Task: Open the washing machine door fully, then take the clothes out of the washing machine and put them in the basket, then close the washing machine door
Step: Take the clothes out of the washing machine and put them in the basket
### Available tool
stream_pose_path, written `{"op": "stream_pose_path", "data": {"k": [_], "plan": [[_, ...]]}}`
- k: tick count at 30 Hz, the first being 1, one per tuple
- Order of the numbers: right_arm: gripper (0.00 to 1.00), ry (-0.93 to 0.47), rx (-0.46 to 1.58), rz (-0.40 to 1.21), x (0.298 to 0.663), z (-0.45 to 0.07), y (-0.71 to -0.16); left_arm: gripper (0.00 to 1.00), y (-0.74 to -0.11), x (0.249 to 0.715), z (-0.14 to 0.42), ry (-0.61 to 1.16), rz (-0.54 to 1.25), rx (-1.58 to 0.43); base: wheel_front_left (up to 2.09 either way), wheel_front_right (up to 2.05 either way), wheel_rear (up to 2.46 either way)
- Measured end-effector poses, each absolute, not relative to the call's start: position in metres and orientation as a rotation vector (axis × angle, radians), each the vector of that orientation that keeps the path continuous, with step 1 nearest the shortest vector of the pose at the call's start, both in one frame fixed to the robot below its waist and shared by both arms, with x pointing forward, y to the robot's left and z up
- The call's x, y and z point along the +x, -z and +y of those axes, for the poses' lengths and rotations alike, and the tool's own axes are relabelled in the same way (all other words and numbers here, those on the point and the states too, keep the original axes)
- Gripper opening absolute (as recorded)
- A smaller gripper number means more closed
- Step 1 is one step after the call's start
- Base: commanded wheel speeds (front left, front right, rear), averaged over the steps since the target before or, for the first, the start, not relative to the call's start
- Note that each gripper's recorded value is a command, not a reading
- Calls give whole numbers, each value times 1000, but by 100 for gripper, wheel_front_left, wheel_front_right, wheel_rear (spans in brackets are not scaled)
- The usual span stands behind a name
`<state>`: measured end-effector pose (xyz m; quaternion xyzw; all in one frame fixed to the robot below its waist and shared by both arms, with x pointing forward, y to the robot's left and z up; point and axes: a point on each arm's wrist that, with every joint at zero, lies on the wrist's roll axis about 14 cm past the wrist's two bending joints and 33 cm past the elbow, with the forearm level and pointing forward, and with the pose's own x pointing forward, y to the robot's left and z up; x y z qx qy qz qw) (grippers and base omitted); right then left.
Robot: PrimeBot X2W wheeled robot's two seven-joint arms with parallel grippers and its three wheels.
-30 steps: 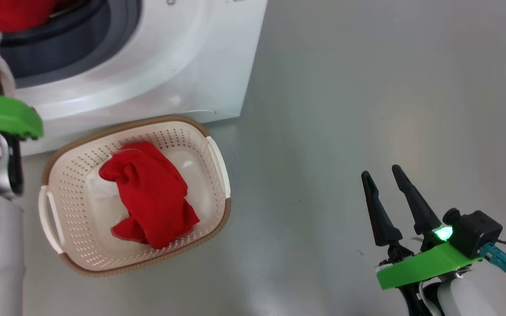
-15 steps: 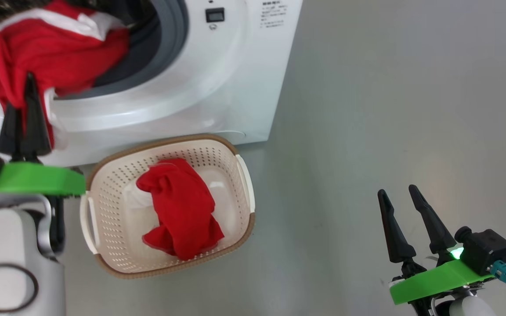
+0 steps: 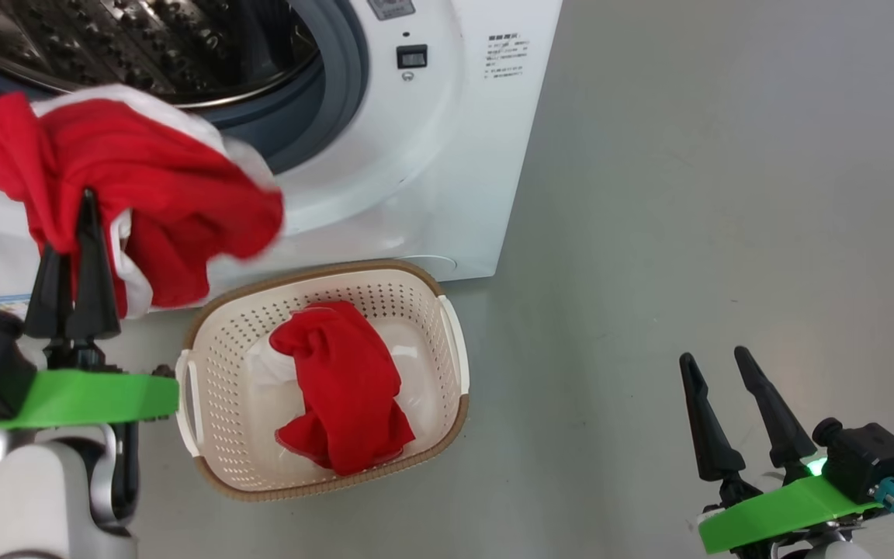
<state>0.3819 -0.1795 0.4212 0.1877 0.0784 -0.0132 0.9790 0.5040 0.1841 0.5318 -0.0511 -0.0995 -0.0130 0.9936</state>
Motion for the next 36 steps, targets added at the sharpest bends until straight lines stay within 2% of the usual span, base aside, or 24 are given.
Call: {"op": "stream_pose_path", "data": {"k": [9,17,23,36], "plan": [[100,21,374,178,383,-177,-414,0,-505,497,182,22,-129,-134,0,0,0],[100,30,373,213,387,-178,-401,0,-432,490,162,56,78,-197,0,0,0],[100,28,370,214,403,-178,-395,0,-366,479,147,59,271,-269,0,0,0],[100,43,370,262,421,-181,-367,0,-279,481,116,145,518,-235,0,0,0]]}}
